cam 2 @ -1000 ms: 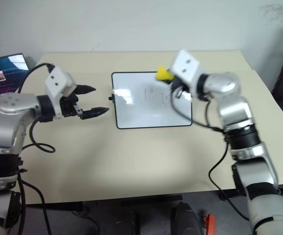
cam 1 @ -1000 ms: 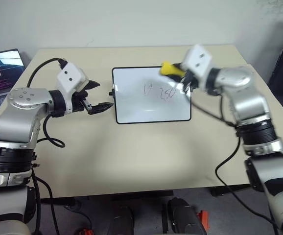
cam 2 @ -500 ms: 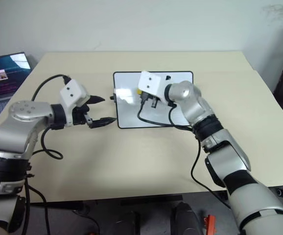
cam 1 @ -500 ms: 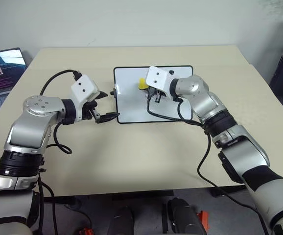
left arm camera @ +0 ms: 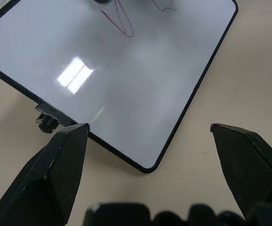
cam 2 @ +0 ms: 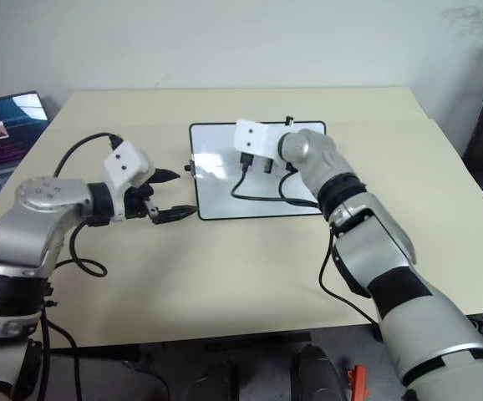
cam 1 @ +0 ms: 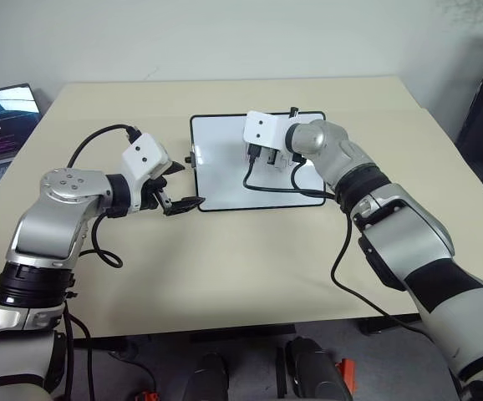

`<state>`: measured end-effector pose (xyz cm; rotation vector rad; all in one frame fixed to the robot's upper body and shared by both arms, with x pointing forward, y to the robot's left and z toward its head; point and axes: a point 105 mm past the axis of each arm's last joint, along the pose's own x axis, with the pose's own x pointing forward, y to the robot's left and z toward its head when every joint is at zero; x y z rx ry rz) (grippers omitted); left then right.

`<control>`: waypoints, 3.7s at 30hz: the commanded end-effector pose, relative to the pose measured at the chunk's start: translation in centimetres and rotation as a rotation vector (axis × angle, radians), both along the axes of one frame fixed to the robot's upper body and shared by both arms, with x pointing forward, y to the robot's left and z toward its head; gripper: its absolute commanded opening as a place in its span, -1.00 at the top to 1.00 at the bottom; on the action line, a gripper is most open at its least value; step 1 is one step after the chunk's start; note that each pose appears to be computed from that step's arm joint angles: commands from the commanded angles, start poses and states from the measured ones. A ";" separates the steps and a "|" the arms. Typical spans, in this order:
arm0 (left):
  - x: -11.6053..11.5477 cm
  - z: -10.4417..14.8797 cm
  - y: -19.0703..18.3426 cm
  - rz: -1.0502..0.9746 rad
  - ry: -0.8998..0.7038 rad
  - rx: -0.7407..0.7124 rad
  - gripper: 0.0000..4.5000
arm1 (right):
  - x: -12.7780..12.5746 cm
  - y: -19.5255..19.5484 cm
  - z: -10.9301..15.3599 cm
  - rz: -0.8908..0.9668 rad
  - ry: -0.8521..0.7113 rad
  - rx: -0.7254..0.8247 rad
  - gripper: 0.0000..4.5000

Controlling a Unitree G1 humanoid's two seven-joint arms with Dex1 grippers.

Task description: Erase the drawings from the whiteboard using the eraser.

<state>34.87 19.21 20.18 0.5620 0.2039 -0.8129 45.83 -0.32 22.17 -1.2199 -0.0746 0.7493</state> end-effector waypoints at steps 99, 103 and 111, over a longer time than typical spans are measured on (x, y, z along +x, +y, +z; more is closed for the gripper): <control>0.2 4.1 0.0 -0.047 -0.119 0.006 -1.00 | -4.8 -18.3 5.0 -0.128 0.080 0.164 0.63; 0.4 4.6 -0.2 -0.049 -0.149 0.000 -1.00 | -4.4 -18.0 6.2 -0.134 0.035 0.210 0.63; 1.4 4.0 0.2 0.033 -0.201 -0.019 -1.00 | -4.6 -17.6 4.6 -0.124 0.064 0.283 0.63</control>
